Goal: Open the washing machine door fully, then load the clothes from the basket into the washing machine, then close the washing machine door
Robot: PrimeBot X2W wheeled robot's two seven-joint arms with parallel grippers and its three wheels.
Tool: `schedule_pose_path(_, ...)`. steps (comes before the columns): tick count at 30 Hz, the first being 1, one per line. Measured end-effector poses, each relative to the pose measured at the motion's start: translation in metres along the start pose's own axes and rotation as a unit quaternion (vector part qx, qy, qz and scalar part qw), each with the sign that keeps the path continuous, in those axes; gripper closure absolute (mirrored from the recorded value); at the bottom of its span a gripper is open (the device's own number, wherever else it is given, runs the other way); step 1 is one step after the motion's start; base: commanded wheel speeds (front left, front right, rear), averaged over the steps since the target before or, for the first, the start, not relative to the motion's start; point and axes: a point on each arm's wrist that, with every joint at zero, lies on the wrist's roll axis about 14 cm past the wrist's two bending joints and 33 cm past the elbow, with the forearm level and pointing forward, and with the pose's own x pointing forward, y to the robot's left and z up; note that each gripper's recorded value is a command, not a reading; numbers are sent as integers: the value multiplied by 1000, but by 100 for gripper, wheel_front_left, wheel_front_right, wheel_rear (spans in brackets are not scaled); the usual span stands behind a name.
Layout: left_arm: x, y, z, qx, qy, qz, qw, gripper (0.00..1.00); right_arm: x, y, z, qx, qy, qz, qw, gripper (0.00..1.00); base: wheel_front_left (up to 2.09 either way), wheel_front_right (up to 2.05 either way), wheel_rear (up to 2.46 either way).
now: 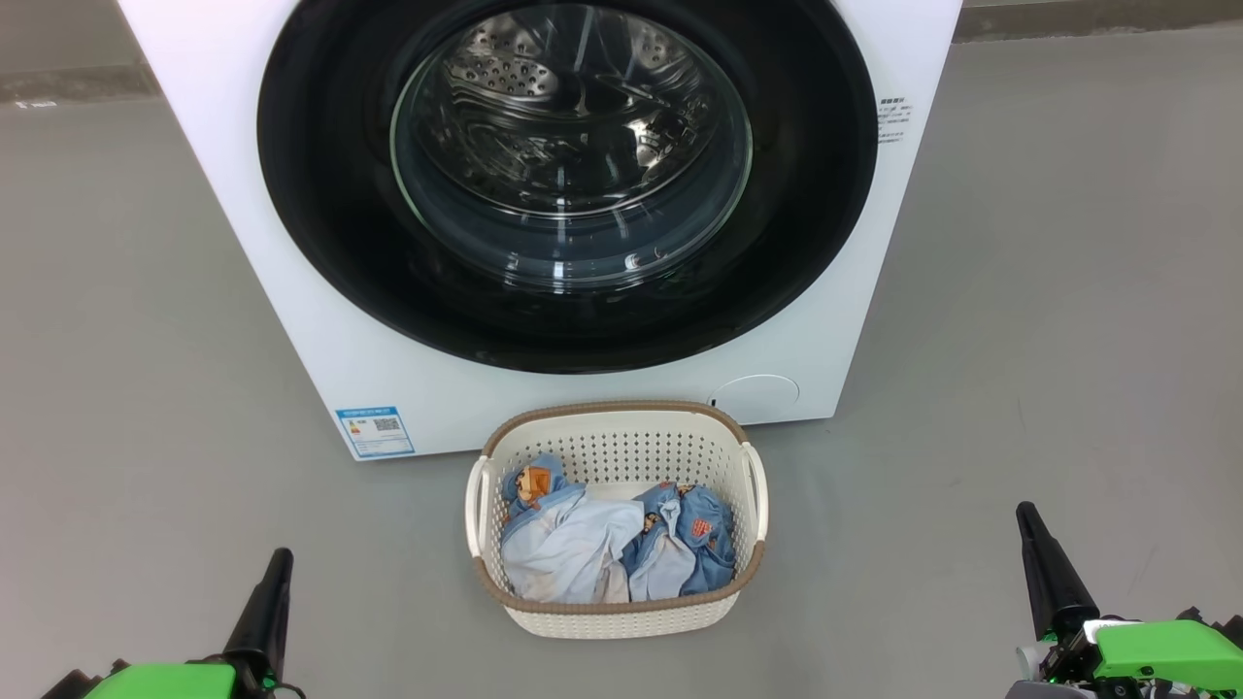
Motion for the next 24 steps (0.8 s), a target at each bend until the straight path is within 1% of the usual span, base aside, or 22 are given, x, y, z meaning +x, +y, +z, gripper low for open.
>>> schedule_pose_path(24, 0, 0, 0, 0, 0, 0, 1000, 100, 0, 0, 0, 0, 0, 0, 1000, 100, 0, 0, 0)
